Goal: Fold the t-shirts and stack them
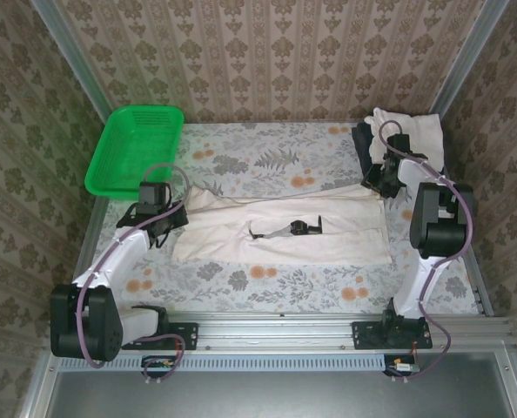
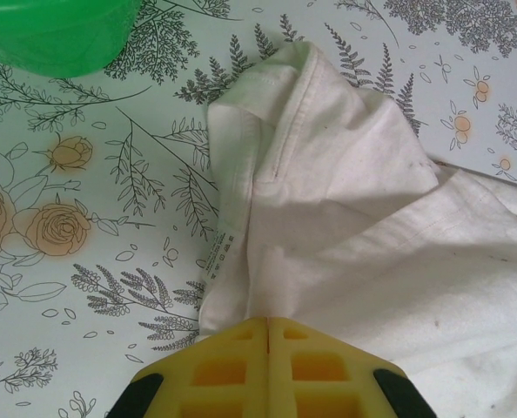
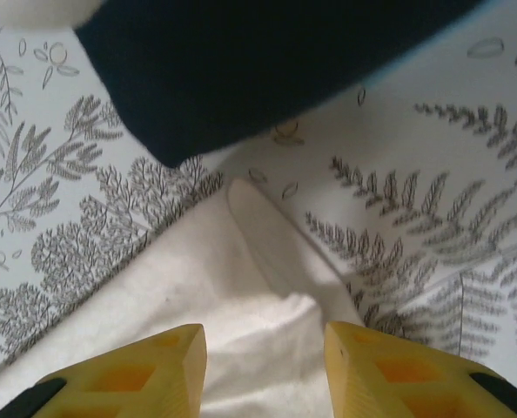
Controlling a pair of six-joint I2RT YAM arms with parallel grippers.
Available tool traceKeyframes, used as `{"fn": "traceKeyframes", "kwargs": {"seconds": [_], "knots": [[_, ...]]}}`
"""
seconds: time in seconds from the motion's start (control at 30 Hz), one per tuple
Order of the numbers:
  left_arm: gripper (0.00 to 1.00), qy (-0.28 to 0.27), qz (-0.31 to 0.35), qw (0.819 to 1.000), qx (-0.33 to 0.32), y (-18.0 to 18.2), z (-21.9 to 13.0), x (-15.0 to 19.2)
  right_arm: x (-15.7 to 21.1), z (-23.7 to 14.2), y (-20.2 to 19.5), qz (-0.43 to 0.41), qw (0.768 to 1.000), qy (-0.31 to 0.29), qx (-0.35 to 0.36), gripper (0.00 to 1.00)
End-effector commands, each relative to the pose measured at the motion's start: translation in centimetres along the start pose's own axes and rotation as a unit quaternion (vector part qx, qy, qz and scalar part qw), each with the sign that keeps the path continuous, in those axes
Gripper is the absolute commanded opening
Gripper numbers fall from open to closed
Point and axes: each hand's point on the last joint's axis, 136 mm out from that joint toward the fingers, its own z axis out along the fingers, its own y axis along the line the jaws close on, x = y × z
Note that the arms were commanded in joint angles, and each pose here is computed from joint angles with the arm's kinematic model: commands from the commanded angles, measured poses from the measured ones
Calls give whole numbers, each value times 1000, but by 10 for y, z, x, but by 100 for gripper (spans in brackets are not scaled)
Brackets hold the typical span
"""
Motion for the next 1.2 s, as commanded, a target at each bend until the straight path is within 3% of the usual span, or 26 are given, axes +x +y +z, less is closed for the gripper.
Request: {"fn": "traceKeyframes", "kwargs": {"seconds": [0.0, 0.3, 0.43, 0.57, 0.93, 1.03, 1.17], "knots": [[0, -2, 4, 1000, -8, 5, 1, 0, -3, 9, -4, -14, 1000, 13, 21, 43], [0, -5, 4, 1000, -11, 7, 2, 0, 1, 23, 15, -17, 999, 29, -17, 30], [0, -6, 3, 1000, -13, 8, 0, 0, -2, 17, 26, -16, 999, 17, -48, 19], [0, -17, 5, 1000, -12, 7, -5, -10, -7, -5, 25, -16, 999, 0, -36, 1], [0, -116, 42, 992, 34, -37, -43, -122, -55, -99, 2, 16, 998, -56, -18, 0], [0, -127, 43, 990, 33, -35, -52, -118, -49, -104, -10, 25, 998, -51, -17, 0], [0, -106, 26, 994, 28, -20, -46, -77, -18, -90, -22, 44, 998, -22, -30, 0]]}}
